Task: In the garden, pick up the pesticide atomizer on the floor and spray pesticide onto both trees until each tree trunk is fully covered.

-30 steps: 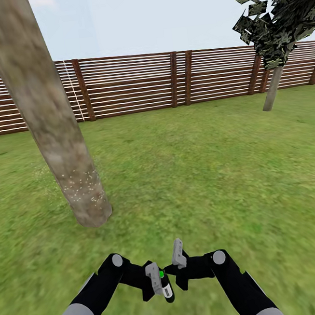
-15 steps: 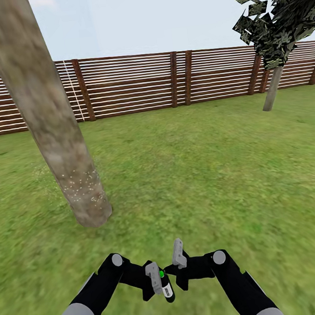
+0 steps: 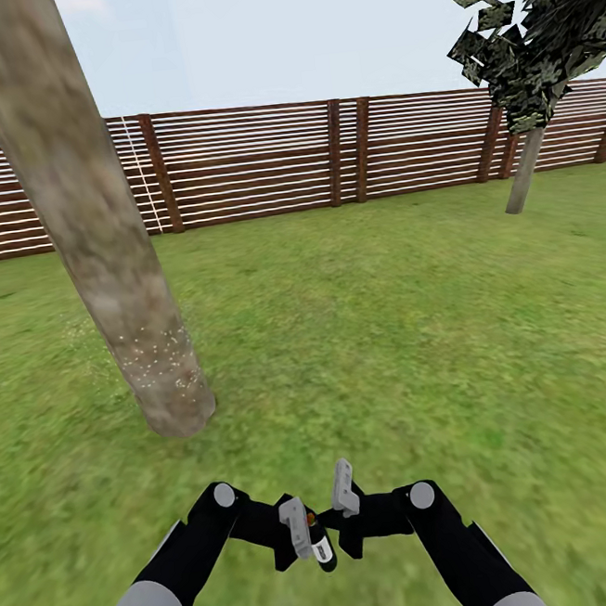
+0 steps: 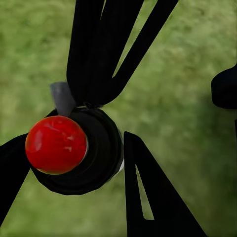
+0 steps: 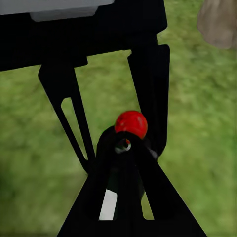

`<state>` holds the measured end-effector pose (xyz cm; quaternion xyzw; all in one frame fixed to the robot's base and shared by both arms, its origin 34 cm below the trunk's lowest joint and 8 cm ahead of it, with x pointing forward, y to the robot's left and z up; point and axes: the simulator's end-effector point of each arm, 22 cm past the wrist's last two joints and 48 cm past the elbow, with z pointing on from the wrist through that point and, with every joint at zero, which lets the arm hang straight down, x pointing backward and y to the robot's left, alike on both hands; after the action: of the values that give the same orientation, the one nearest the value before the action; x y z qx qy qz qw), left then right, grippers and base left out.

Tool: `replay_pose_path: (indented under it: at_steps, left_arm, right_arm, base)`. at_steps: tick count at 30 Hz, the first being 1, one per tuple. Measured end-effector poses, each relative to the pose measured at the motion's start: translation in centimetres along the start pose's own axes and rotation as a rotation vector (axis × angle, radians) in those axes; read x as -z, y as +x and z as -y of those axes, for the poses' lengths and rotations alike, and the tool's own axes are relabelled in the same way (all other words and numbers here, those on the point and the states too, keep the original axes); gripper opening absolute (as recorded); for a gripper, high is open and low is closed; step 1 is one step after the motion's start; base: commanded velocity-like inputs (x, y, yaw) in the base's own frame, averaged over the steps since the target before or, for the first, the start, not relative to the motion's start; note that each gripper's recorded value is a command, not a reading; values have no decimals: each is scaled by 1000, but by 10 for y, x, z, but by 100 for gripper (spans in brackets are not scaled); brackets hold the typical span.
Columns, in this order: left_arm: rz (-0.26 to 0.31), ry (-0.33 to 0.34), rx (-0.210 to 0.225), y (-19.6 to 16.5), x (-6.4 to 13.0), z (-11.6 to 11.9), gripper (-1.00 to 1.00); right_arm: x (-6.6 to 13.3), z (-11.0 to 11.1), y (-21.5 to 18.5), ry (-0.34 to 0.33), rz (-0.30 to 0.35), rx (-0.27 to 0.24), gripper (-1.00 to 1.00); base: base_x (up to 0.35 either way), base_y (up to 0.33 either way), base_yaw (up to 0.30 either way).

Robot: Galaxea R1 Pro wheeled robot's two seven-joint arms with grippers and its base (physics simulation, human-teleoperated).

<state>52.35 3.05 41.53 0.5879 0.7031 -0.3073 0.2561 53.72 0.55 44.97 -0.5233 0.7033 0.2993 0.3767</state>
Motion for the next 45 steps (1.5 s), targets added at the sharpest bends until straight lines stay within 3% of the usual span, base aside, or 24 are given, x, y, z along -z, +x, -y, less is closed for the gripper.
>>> replay_pose_path:
  at_steps: [8,14,17,19,23,24,28,30,32,33,35,36,37,38,39,40,43,45]
  left_arm:
    - [-22,-6,17,12,0,-1,-100]
    - [-135,-65,72,80,29,-16,-100]
    - [-139,-69,75,84,31,-17,-100]
    - [-245,-99,103,143,67,-20,-100]
    - [-339,-111,155,205,104,-6,-100]
    - [-354,-111,168,216,109,-2,-100]
    - [-376,-176,232,247,127,-4,-100]
    - [-383,-274,286,266,132,-14,-100]
    - [-378,-413,356,286,143,-32,-100]
    - [-341,-526,432,295,152,-46,-100]
    - [-271,-683,574,310,165,-59,-100]
    - [-226,-804,682,325,176,-65,-100]
    - [-181,-907,738,334,186,-71,-100]
    - [-149,-1015,778,348,196,-68,-100]
    - [-132,-1106,807,360,207,-64,-100]
    - [-124,-1226,852,378,223,-52,-100]
    - [-110,-1397,932,410,247,-17,-100]
    - [-99,-1443,962,421,252,0,-100]
  right_arm:
    - [0,0,0,0,0,0,-100]
    - [-1,-1,0,-3,0,3,-100]
    - [-1,-1,0,-3,0,2,-100]
    - [-1,-1,0,-4,-1,3,-100]
    - [0,-1,2,-3,-3,1,-100]
    - [3,1,6,0,-11,1,100]
    - [6,3,15,3,-25,-5,100]
    - [3,1,29,9,-40,-43,100]
    - [6,27,61,154,-70,-129,100]
    - [9,43,93,278,-111,-197,100]
    - [19,61,142,463,-172,-274,100]
    - [34,73,172,632,-178,-306,100]
    - [50,78,194,771,-182,-331,100]
    - [65,77,213,891,-191,-351,100]
    - [75,72,224,968,-192,-361,100]
    - [90,68,230,1069,-160,-364,100]
    - [124,65,236,1252,-117,-374,100]
    - [134,62,241,1307,-117,-397,100]
  base:
    - [0,0,0]
    - [0,0,0]
    - [0,0,0]
    - [0,0,0]
    - [0,0,0]
    - [0,0,0]
    - [0,0,0]
    - [0,0,0]
    - [0,0,0]
    - [0,0,0]
    - [0,0,0]
    - [0,0,0]
    - [0,0,0]
    - [0,0,0]
    - [0,0,0]
    - [0,0,0]
    - [0,0,0]
    - [0,0,0]
